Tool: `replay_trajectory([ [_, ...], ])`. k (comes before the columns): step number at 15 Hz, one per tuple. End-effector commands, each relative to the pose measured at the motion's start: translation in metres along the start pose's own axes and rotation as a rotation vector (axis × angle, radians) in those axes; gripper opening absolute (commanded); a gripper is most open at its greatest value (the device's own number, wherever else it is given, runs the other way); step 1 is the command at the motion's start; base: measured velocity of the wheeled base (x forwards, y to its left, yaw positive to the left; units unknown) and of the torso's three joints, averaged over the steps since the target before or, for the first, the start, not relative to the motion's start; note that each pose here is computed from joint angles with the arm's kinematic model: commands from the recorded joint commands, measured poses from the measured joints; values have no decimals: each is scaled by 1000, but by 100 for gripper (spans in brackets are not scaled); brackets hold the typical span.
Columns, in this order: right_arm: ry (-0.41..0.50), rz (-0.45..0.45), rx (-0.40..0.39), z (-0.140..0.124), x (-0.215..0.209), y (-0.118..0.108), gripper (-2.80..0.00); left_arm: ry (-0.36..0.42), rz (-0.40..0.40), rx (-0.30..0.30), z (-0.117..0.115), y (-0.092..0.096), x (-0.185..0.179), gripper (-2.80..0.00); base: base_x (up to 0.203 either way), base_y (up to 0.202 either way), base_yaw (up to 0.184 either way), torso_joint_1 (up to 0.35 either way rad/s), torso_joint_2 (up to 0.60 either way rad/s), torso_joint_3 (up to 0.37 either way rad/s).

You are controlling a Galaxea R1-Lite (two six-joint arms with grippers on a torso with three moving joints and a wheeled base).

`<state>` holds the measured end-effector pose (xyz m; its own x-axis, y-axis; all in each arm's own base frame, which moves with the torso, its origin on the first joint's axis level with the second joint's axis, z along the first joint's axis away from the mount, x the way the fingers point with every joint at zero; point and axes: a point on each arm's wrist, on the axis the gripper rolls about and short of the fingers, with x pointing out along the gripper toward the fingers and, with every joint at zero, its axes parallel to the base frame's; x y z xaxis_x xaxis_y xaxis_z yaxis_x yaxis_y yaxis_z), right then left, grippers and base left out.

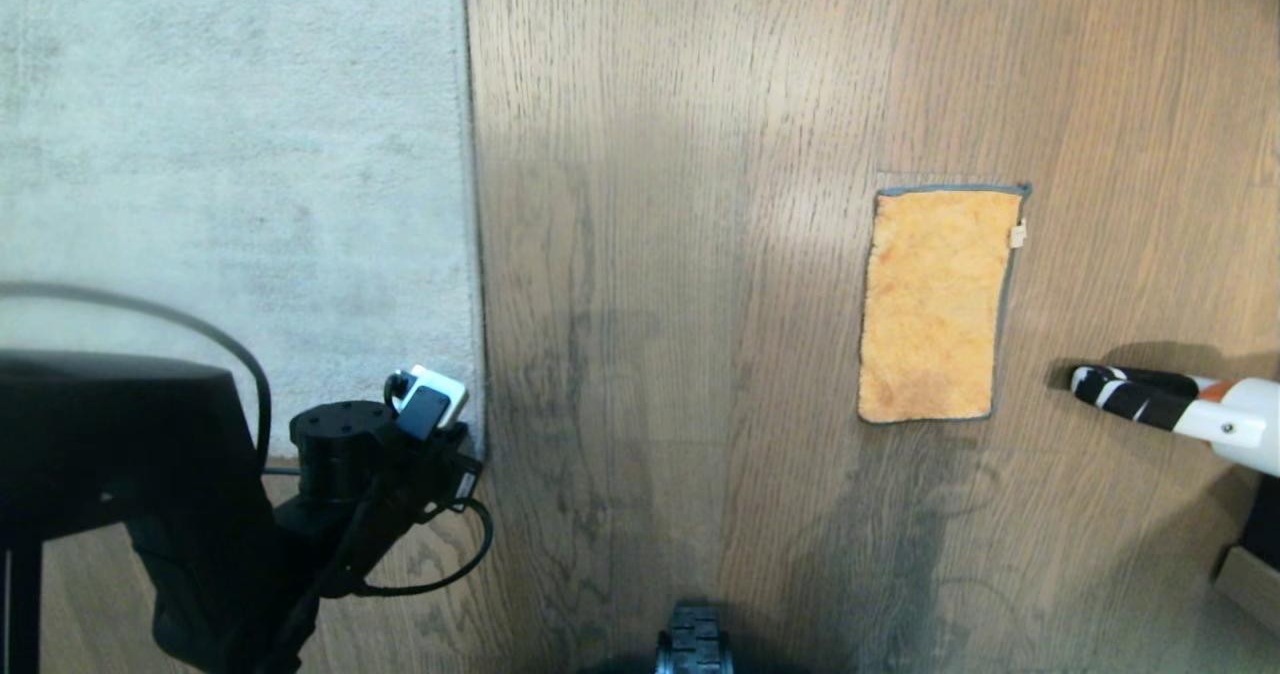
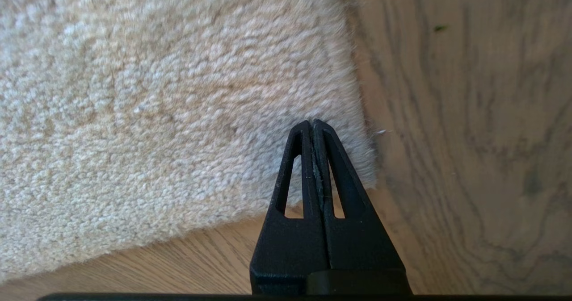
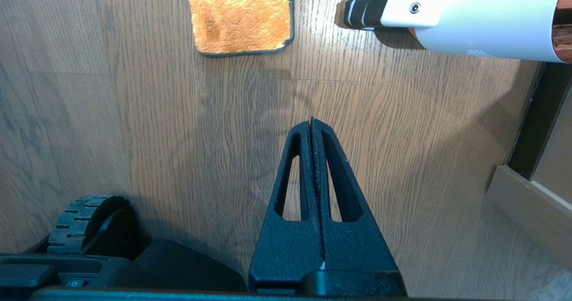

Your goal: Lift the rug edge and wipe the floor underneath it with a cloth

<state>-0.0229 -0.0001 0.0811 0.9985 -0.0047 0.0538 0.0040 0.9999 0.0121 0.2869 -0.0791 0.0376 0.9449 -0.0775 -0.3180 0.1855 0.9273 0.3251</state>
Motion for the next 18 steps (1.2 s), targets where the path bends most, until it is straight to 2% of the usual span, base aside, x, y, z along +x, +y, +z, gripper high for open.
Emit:
replay_trajectory([
  [1, 0, 0, 0, 0, 0, 0, -280, -16, -1, 0, 4, -1, -5, -280, 0, 0, 0, 0, 0, 0],
  [3, 2, 0, 0, 0, 0, 0, -280, -22, -10, 1, 6, -3, -8, -280, 0, 0, 0, 0, 0, 0],
  [4, 0, 0, 0, 0, 0, 0, -280, -21, -16, -4, 6, -5, -10, 0, 0, 0, 0, 0, 0, 0],
  [10, 1, 0, 0, 0, 0, 0, -280, 14, -51, 2, 1, -9, -34, 0, 0, 0, 0, 0, 0, 0],
  [14, 0, 0, 0, 0, 0, 0, -280, 92, -62, 21, -15, -10, -47, 0, 0, 0, 0, 0, 0, 0],
  [18, 0, 0, 0, 0, 0, 0, -280, 149, -48, 40, -28, -13, -39, 0, 0, 0, 0, 0, 0, 0],
])
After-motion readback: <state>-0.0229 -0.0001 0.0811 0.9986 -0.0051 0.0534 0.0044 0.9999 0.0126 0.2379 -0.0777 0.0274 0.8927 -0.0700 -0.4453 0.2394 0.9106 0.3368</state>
